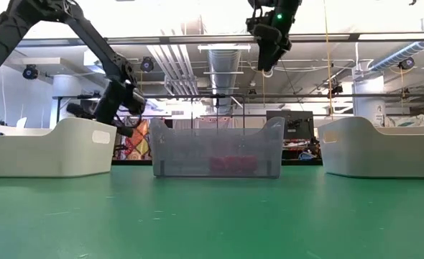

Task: Sort produce into baskets
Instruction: Put the green chili pepper into the white bin

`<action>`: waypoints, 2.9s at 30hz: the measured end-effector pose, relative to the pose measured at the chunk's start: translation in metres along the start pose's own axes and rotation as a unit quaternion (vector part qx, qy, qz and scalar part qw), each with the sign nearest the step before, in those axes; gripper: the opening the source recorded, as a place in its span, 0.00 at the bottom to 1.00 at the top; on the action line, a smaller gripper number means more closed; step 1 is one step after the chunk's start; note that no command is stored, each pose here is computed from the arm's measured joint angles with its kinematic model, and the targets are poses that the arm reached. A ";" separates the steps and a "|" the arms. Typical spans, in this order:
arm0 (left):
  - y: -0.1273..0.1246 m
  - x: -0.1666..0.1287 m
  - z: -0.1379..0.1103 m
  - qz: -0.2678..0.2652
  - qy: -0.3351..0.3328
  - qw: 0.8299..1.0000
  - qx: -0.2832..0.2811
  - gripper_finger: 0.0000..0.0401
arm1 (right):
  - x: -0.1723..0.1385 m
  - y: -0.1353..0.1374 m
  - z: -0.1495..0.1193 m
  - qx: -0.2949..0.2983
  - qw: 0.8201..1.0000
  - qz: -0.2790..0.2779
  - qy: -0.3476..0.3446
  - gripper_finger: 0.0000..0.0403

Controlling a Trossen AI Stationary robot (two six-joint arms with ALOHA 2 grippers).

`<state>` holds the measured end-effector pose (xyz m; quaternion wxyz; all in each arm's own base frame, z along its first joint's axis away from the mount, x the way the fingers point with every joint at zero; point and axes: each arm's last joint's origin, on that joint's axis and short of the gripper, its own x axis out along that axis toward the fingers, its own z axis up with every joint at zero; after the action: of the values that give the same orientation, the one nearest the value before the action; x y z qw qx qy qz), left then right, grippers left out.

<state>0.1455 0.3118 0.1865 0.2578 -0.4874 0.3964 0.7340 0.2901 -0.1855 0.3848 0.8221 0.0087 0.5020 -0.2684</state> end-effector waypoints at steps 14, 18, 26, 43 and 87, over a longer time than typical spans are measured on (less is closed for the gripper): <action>0.004 0.022 -0.019 0.012 -0.011 0.975 -0.223 0.39 | -0.009 -0.009 -0.049 0.048 0.998 -0.019 -0.035 0.72; 0.001 0.033 -0.023 -0.009 -0.011 0.972 -0.233 0.39 | -0.010 -0.008 -0.064 0.074 0.997 -0.019 -0.032 0.72; -0.004 0.031 -0.031 -0.028 0.008 0.976 -0.216 0.39 | -0.018 -0.005 -0.080 0.109 0.993 -0.018 -0.035 0.72; -0.028 -0.003 -0.040 -0.102 -0.019 0.994 0.026 0.39 | -0.019 -0.005 -0.080 0.119 0.992 -0.018 -0.033 0.71; -0.020 0.014 -0.055 -0.088 0.034 0.966 -0.242 0.39 | -0.019 -0.004 -0.084 0.129 0.991 -0.014 -0.012 0.73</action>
<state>0.1834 0.2774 0.1554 0.1814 -0.5930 0.1710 0.7656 0.2128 -0.1566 0.3594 0.8163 0.1043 0.4530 -0.3429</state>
